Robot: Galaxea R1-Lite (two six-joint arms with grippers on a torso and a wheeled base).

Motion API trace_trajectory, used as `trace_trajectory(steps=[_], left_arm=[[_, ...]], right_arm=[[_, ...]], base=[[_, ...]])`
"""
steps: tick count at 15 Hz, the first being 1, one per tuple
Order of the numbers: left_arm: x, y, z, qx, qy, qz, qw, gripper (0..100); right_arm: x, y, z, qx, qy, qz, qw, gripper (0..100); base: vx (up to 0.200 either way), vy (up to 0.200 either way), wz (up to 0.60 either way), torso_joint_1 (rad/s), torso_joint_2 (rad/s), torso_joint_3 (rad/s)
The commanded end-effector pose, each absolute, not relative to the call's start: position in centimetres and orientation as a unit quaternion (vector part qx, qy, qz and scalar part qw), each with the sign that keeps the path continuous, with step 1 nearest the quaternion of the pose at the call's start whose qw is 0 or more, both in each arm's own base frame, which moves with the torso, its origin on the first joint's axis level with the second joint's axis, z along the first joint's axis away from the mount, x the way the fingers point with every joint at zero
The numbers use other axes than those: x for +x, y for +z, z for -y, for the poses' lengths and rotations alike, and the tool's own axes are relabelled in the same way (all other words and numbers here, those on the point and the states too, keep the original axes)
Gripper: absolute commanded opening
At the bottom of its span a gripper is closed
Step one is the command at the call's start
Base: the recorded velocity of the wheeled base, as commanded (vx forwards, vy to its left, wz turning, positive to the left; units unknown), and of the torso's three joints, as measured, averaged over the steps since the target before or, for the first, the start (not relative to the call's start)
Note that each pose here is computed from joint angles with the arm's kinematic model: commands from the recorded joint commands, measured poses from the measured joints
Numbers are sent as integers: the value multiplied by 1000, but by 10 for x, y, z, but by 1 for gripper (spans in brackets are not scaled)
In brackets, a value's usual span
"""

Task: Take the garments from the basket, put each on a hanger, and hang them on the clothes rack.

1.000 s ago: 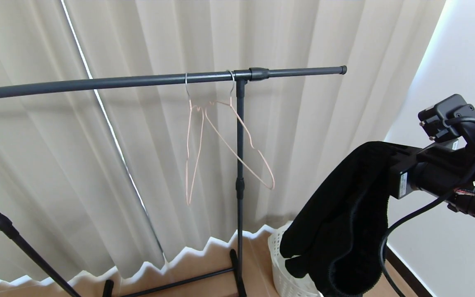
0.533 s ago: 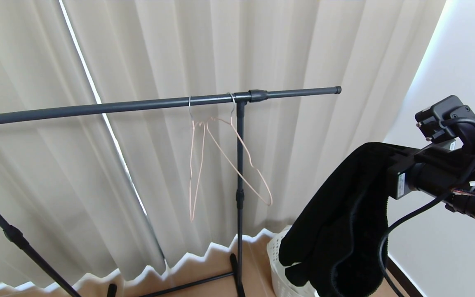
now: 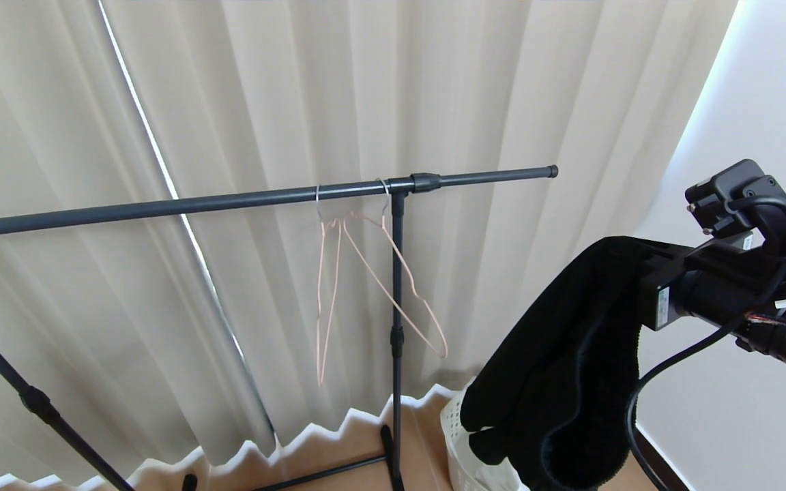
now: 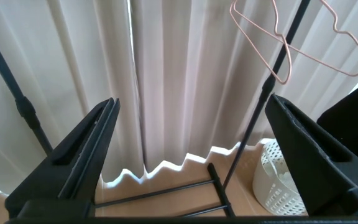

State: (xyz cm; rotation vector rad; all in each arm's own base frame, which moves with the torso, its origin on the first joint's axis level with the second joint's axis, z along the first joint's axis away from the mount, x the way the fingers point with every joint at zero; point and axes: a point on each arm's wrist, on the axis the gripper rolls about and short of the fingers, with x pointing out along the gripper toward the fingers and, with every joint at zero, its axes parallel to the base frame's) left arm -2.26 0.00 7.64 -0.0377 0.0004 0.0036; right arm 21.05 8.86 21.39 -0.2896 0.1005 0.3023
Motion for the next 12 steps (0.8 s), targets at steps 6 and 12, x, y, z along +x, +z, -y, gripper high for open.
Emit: trace_trajectory(steps=[6,12], left_arm=[[-22,76,0,-15,2,-1,1000,100],[-23,76,0,-20,4,1,1000,100]], right_arm=[[210,212,-89,-155,151,-51,975,0],[212,212,-84,-155,143,-53,976,0]], base=[[0,0,0,148,-329,-177],[0,0,400,2,-2,2]])
